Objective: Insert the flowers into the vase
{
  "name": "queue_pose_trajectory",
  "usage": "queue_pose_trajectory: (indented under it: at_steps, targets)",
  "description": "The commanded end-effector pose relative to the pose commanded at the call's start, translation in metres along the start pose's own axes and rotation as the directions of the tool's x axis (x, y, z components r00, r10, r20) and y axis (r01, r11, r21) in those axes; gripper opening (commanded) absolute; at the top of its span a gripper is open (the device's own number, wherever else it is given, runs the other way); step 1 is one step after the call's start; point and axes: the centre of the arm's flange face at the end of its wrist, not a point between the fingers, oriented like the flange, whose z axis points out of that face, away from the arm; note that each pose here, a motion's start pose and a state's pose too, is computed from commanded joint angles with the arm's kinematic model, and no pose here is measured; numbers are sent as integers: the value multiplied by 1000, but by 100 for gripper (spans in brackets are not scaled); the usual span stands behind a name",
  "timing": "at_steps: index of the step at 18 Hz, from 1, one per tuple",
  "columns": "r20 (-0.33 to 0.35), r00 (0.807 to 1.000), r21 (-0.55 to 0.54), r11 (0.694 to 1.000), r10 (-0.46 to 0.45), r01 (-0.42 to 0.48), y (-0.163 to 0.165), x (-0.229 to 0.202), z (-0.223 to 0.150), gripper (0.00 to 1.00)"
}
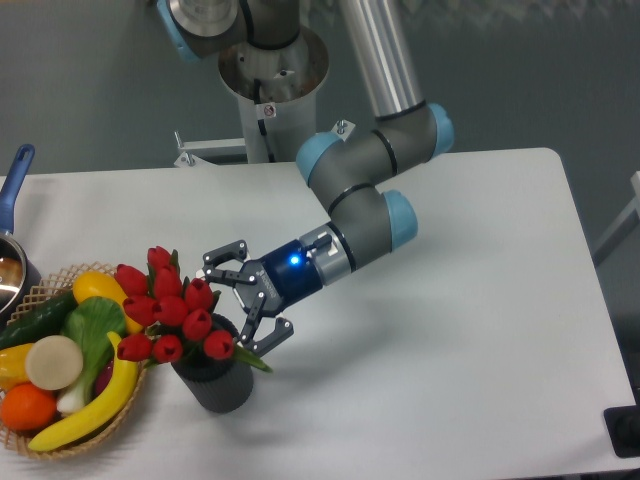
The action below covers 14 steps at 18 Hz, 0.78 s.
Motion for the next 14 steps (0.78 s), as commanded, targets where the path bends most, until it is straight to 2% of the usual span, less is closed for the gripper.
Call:
queue_pose_trajectory:
  at_steps: [4, 8, 11, 14]
  targets:
    - [6, 1000, -9, 1000, -5, 5, 2, 2, -3, 100]
    - [53, 999, -86, 996, 13, -8, -5, 7, -29, 100]
    - [116, 991, -186, 982, 60, -38, -28, 11, -61, 100]
    - [205, 972, -273, 960, 114, -55, -46, 6, -110, 100]
